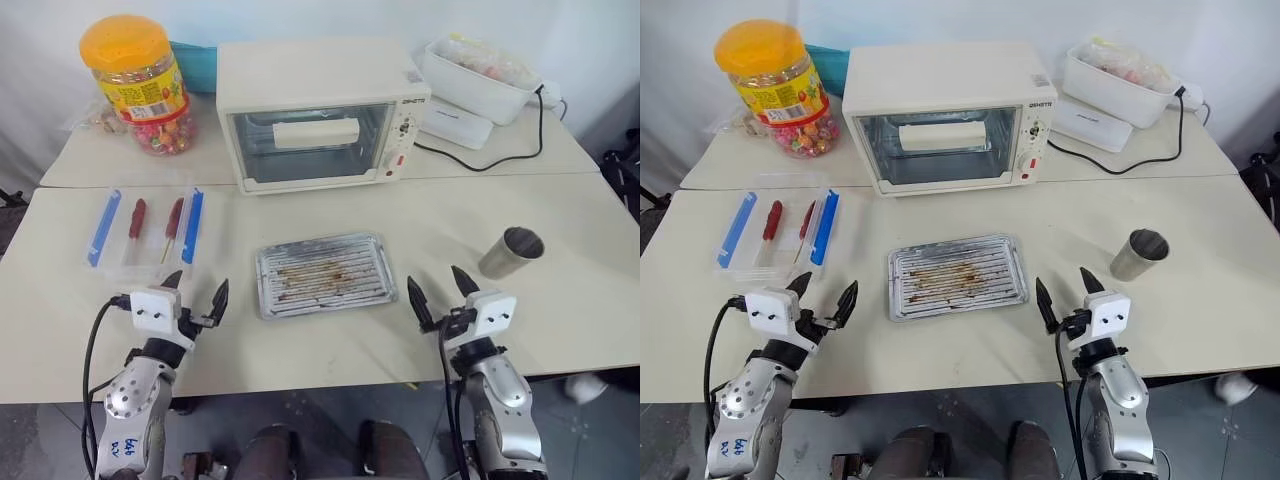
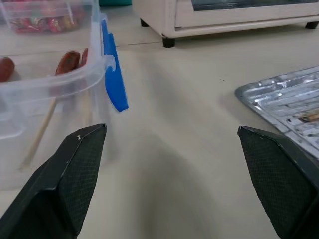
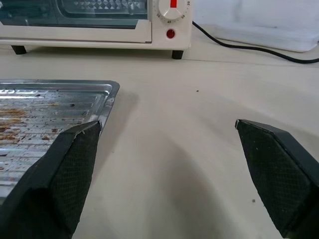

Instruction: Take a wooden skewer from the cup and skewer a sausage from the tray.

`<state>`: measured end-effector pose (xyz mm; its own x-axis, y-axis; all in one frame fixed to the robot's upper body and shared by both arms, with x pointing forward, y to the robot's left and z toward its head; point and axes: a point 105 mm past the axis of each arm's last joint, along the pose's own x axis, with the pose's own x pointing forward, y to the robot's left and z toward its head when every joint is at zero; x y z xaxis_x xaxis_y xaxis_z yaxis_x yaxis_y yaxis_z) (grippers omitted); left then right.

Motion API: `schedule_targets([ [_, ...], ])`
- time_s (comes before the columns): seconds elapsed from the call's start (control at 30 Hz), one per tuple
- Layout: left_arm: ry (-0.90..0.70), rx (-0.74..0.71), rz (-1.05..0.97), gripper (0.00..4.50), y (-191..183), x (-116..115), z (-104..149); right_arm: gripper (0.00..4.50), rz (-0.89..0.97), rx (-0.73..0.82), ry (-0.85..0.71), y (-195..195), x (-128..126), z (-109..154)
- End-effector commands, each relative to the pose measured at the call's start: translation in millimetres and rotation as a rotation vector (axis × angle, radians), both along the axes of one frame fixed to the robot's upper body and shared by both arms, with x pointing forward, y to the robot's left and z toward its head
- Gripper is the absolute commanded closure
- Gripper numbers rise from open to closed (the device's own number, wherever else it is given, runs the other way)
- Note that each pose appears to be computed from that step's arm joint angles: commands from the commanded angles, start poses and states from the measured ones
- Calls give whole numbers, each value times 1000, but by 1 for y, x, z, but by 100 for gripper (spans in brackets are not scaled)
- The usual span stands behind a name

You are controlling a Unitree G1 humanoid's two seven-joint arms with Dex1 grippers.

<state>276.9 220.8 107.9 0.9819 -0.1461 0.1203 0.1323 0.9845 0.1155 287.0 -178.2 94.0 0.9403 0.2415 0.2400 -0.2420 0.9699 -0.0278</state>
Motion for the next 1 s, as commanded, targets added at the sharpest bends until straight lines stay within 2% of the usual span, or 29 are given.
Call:
schedule_targets([
  [0.03,-45,-12,60,1,11,-1,7,0,-19,3,-35,-3,-3,8],
  [0.27,-67,-24,78,1,21,4,11,0,-34,-5,-66,-5,8,17],
  [0.83,-59,-12,15,1,13,19,23,0,-11,-1,-96,4,6,35],
  [1.0,-38,-20,12,1,10,8,16,0,3,-13,-81,3,4,34],
])
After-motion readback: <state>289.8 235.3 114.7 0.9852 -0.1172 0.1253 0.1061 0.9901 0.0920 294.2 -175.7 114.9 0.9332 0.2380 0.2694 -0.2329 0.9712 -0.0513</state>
